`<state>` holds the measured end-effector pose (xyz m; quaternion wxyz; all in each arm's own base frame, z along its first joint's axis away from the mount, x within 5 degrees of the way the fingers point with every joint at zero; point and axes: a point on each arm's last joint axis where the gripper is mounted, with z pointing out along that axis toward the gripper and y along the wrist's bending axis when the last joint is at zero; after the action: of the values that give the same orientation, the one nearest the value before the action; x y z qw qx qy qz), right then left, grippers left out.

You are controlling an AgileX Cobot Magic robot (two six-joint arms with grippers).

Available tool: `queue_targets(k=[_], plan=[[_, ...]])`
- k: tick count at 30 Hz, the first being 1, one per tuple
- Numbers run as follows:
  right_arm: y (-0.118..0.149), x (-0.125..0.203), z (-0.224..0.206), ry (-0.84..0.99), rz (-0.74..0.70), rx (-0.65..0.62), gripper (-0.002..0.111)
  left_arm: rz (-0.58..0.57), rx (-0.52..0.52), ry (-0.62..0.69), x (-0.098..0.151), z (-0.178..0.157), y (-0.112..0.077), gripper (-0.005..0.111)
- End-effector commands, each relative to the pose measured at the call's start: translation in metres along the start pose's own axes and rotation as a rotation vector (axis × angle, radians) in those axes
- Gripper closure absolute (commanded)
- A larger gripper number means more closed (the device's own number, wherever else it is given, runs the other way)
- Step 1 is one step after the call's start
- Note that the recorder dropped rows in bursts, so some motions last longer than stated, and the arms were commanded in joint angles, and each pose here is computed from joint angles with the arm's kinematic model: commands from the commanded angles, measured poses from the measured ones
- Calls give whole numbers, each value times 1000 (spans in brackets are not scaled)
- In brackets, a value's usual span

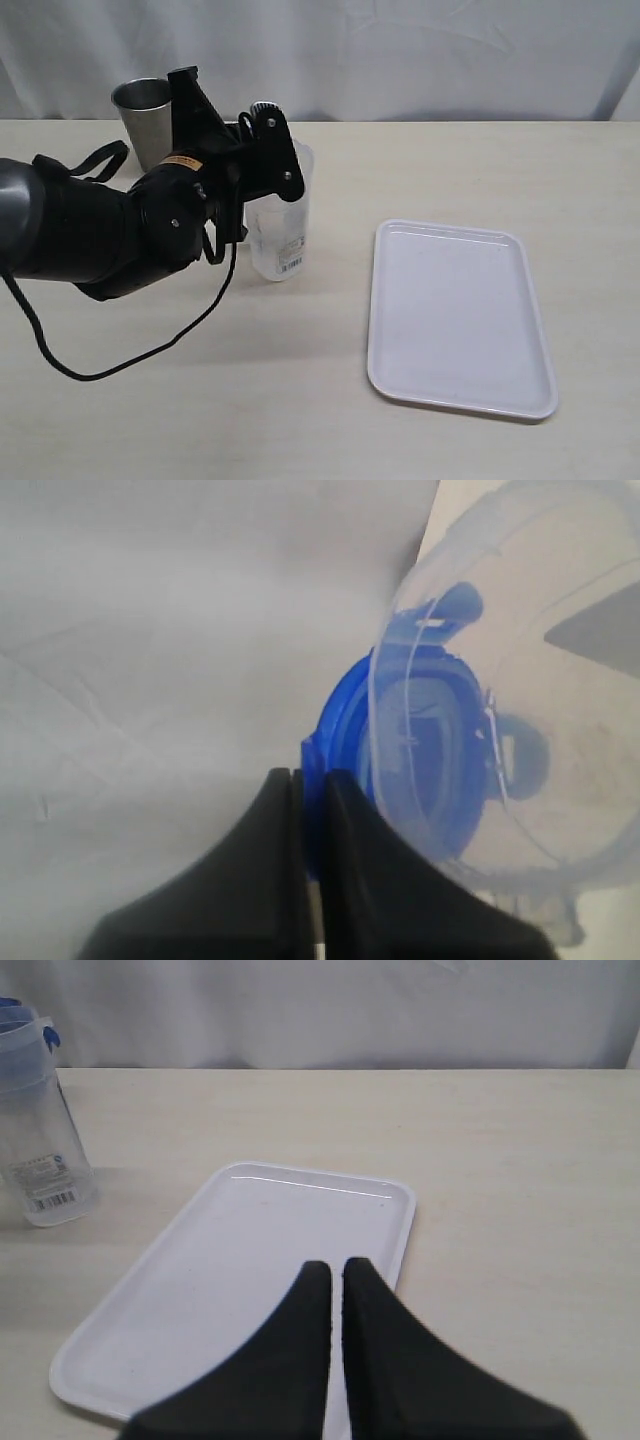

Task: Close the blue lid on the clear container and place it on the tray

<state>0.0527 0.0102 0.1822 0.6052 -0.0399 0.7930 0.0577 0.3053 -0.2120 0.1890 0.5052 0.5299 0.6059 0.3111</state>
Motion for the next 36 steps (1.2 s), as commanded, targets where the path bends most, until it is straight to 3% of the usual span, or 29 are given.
queue_targets(k=[1,7,13,21,36], plan=[[-1,1,0,0,-11,8,104,0,-60,-7,-2,0,9,107],[-1,1,0,0,-11,8,104,-8,-139,-10,-6,1,21,107],[-1,1,0,0,-11,8,104,-51,-257,-23,-18,4,47,107],[-1,1,0,0,-11,8,104,48,-200,-116,-40,-6,31,107],[-1,1,0,0,-11,8,104,94,-218,-101,-37,-10,26,107]])
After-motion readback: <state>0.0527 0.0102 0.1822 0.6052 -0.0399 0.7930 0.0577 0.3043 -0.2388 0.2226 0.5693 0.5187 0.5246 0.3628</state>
